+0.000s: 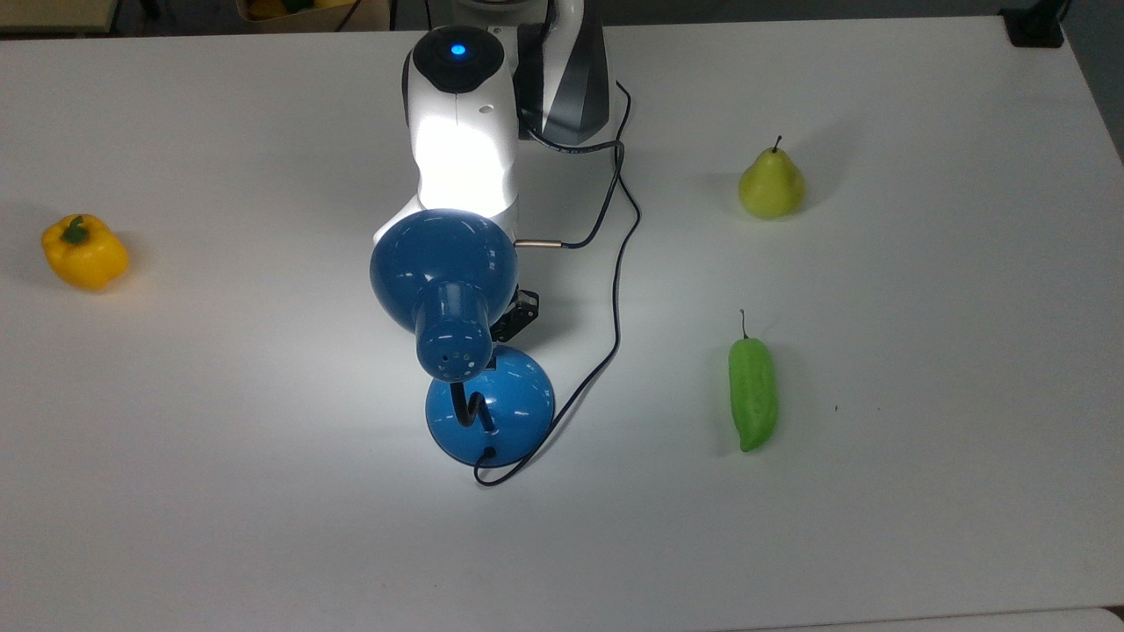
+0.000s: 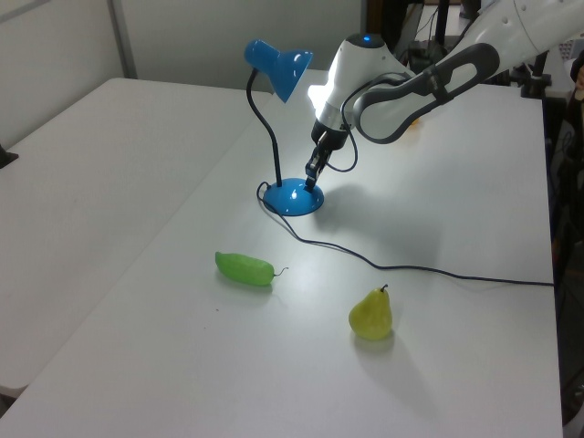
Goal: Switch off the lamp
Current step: 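Press down on the lamp base switch with the gripper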
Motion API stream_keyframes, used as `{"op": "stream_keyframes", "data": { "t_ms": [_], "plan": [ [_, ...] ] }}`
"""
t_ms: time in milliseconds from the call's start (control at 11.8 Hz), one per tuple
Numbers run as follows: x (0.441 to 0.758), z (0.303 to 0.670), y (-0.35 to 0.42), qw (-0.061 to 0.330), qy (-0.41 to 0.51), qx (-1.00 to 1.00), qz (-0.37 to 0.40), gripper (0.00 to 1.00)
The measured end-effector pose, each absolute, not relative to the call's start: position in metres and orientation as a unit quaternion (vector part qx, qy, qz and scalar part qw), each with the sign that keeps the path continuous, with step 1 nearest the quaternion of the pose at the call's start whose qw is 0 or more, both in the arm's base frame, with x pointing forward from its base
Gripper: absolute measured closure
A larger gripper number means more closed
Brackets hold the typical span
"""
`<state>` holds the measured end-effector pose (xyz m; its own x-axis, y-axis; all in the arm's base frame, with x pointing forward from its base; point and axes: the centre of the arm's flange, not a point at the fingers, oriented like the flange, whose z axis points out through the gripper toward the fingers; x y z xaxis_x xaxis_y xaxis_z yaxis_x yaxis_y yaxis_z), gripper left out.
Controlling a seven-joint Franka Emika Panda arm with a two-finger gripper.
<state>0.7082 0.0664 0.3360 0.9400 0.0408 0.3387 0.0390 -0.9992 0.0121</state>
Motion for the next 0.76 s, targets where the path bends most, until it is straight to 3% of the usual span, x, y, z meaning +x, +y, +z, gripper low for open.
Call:
{"op": "stream_keyframes", "data": {
  "t_ms": [763],
  "plan": [
    [0.7070, 0.3314, 0.0707, 0.003, 0.023, 0.985, 0.169, 0.99]
  ]
}}
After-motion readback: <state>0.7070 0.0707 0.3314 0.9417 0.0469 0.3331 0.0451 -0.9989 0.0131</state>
